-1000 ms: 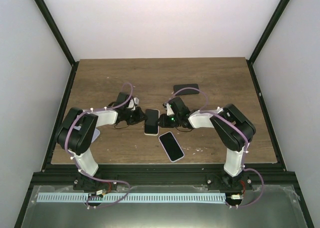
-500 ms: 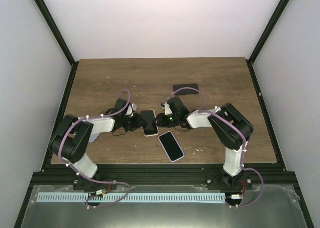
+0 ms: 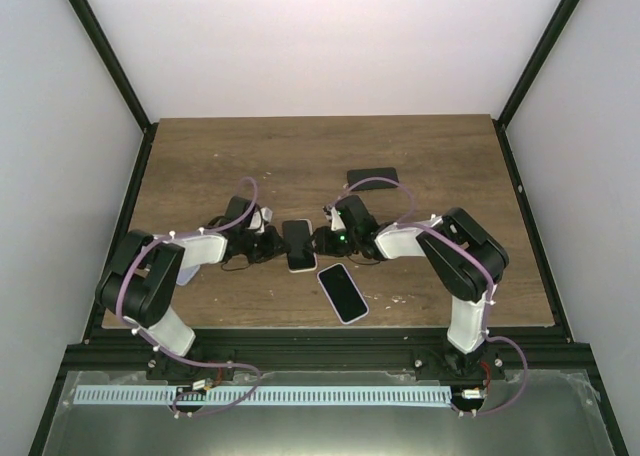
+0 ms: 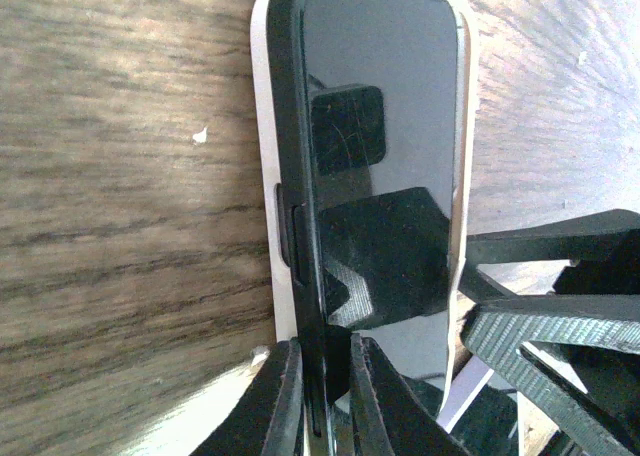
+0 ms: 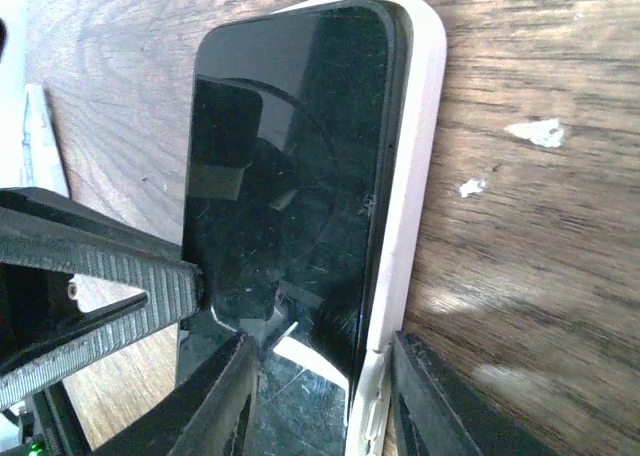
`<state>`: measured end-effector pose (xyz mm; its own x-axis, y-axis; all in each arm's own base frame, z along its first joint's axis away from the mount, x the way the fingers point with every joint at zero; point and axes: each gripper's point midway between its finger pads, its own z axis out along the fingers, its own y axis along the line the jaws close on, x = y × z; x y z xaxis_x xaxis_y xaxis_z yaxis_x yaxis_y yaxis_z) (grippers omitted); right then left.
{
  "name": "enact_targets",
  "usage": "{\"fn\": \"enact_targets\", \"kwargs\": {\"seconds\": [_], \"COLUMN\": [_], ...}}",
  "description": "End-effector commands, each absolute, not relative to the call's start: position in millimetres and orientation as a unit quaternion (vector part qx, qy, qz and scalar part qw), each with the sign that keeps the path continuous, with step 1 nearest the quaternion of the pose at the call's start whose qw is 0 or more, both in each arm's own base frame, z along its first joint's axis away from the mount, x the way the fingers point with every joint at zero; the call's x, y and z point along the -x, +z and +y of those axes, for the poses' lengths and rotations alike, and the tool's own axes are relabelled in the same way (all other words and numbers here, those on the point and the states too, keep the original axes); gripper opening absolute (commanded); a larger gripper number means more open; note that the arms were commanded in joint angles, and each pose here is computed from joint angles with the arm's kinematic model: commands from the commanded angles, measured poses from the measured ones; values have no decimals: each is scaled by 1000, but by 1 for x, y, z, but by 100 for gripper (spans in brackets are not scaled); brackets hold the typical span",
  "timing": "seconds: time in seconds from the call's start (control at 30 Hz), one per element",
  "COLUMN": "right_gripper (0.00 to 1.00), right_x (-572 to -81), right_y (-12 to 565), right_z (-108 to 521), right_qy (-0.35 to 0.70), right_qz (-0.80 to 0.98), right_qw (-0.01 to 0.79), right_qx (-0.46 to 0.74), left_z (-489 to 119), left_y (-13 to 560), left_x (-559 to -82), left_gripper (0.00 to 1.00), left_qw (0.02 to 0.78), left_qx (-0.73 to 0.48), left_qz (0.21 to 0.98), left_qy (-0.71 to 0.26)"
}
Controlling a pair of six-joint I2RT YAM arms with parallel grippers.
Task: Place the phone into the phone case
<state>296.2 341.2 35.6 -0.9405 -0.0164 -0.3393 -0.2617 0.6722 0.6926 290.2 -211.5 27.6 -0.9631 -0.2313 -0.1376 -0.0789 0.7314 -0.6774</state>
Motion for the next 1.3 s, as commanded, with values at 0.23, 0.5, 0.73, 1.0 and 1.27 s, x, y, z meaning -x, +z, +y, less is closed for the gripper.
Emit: {"fn": "enact_targets", "kwargs": {"seconds": [0.23,0.5,0.73,1.0,1.27], "right_gripper": [36,36,34,32,23], "right_x": [-290,-283,-301,-322,-328], "right_y": [79,96,63,43,43], "right_z": [378,389,370,348,353], "right_qy": [521,576,481,392,400], "right_qz": [837,803,863,904,899], "right_qw": [133,111,133,161,170], "right_qx": [96,101,73,53,56], "left_z": [-204,-200,-183,-181,-188], "left_y": [3,3,17,34,31], "left_x": [-277,-275,-290,-317,-331], "left_gripper": [11,24,37,40,27], "left_qw": [84,82,110,145,149], "left_qx": [89,88,108,100,80], "left_qz": [930,927,926,925,924], "left_qy": [-347,-356,-346,-338,-343]}}
